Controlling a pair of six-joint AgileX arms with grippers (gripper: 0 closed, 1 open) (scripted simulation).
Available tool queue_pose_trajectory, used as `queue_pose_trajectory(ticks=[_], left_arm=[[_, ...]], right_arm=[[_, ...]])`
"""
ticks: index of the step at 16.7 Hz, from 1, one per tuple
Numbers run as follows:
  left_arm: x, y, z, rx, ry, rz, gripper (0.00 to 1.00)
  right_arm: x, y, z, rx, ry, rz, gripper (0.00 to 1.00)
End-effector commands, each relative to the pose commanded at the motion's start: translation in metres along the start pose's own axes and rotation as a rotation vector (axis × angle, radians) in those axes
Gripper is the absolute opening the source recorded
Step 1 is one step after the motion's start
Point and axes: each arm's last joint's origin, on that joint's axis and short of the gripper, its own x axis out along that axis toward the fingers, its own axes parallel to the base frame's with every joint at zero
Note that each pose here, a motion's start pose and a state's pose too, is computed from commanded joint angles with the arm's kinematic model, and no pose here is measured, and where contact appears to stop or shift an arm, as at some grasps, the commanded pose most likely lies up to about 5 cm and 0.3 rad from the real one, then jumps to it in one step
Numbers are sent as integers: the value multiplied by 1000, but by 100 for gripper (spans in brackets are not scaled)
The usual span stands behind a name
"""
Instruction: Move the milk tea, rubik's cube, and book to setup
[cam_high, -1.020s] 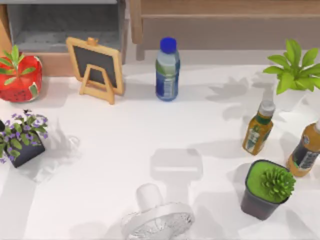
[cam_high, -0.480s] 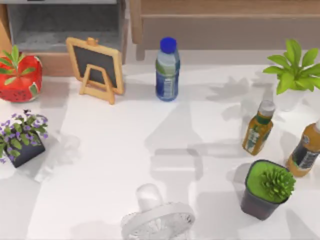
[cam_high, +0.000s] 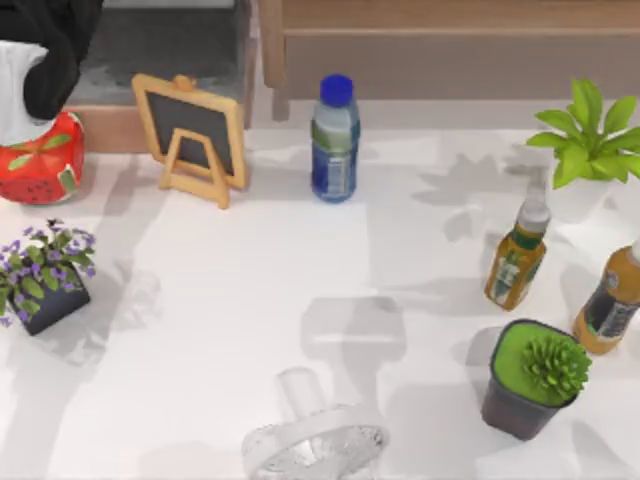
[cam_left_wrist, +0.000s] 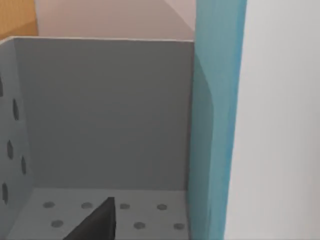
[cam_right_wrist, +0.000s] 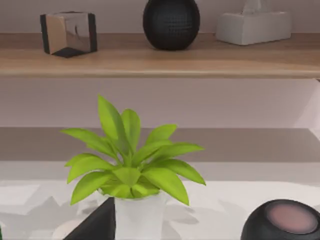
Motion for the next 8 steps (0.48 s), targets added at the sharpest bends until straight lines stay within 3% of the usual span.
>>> queue_pose_trajectory(ticks=[8], left_arm=[[9,-1,-4,0,-1,1,100]], right_arm=[[0,0,0,0,0,0,100]])
